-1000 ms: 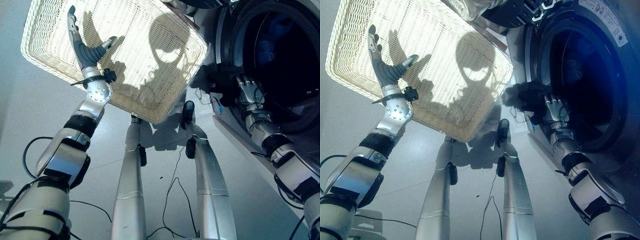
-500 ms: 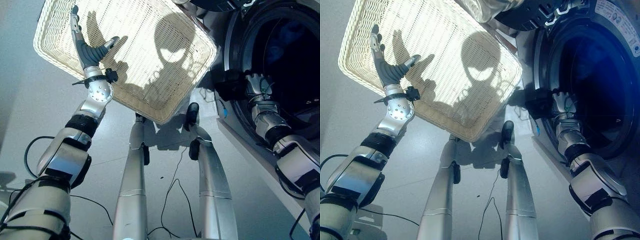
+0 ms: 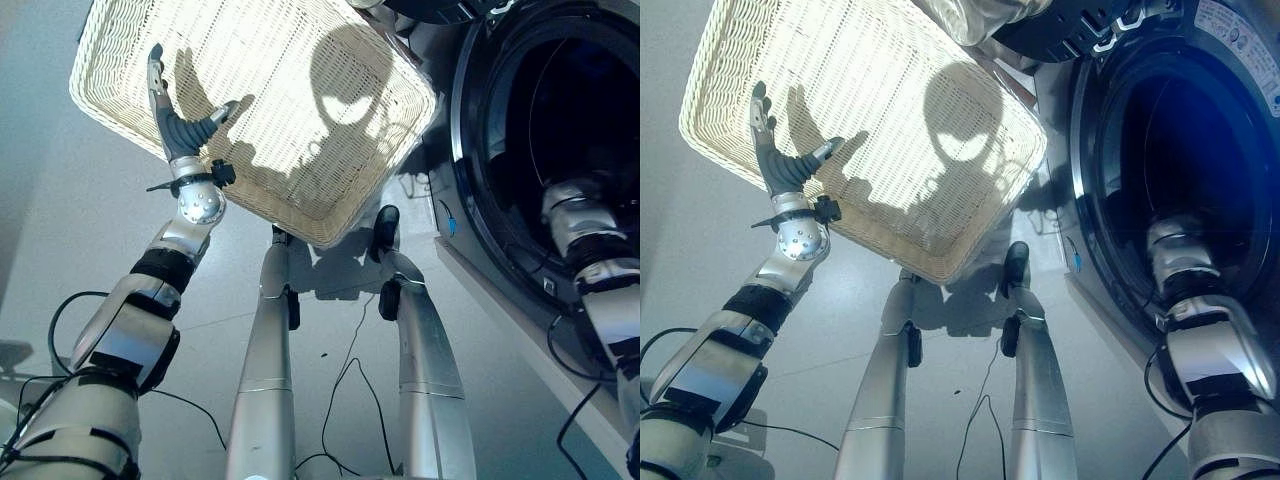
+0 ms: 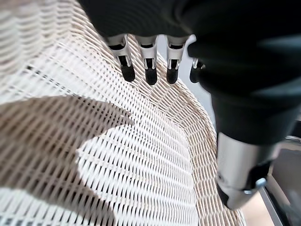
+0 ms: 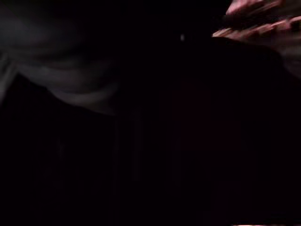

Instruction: Put the clothes into the washing machine.

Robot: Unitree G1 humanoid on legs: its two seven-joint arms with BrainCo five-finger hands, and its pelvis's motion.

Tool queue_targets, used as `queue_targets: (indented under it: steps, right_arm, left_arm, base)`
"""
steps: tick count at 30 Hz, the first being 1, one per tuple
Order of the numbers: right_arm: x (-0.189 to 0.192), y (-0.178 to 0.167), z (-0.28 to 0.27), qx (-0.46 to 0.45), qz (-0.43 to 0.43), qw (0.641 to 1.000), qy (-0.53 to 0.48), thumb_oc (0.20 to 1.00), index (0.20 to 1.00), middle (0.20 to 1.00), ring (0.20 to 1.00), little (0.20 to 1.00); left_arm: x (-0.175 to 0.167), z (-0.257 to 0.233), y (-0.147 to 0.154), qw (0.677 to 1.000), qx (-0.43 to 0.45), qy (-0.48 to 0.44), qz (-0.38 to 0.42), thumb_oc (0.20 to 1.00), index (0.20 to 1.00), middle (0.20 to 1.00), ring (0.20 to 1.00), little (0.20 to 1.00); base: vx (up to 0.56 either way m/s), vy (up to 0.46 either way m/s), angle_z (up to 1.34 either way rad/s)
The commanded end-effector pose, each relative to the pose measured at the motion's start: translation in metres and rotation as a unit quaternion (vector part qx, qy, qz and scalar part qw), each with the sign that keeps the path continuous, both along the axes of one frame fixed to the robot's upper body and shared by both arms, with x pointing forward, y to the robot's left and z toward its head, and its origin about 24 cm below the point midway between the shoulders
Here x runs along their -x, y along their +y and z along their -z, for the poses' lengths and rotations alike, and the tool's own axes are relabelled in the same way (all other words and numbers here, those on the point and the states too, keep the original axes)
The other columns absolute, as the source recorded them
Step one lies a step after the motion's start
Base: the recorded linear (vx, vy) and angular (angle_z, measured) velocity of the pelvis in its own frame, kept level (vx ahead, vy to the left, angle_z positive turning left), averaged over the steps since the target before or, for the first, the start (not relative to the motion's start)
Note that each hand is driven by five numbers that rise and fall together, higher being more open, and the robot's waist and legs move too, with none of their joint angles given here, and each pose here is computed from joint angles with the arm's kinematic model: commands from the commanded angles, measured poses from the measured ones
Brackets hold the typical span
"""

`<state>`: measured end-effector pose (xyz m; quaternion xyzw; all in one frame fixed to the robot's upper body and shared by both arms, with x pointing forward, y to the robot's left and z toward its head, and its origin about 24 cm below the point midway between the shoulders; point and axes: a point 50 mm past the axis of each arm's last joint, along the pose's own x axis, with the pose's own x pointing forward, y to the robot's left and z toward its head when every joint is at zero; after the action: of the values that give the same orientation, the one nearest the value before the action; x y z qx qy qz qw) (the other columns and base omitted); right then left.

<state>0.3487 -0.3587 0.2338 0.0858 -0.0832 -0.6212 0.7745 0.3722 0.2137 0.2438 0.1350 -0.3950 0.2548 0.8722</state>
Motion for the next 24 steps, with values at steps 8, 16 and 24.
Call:
queue_targets:
  steps: [8, 16, 24]
  right_arm:
    - [0.057, -0.064, -0.05, 0.029, 0.097, 0.986, -0.135, 1.0, 1.0, 1.0, 1.0, 1.0]
    - [-0.001, 0.011, -0.056, 0.317, -0.066, 0.941, 0.101, 1.0, 1.0, 1.0, 1.0, 1.0]
    - [-0.018, 0.061, -0.049, 0.516, -0.028, 0.82, 0.246, 1.0, 1.0, 1.0, 1.0, 1.0]
  left_arm:
    - [0.003, -0.035, 0.017, 0.999, 0.019, -0.044, -0.009, 1.0, 1.0, 1.0, 1.0, 1.0]
    - [0.003, -0.045, 0.009, 0.998, 0.017, -0.056, 0.002, 1.0, 1.0, 1.0, 1.0, 1.0]
    - [0.004, -0.045, 0.002, 0.997, 0.023, -0.073, 0.006, 1.0, 1.0, 1.0, 1.0, 1.0]
  base:
    - [-0.01, -0.013, 0.0]
    - [0.0, 0.001, -0.01]
    - [-0.01, 0.017, 0.0]
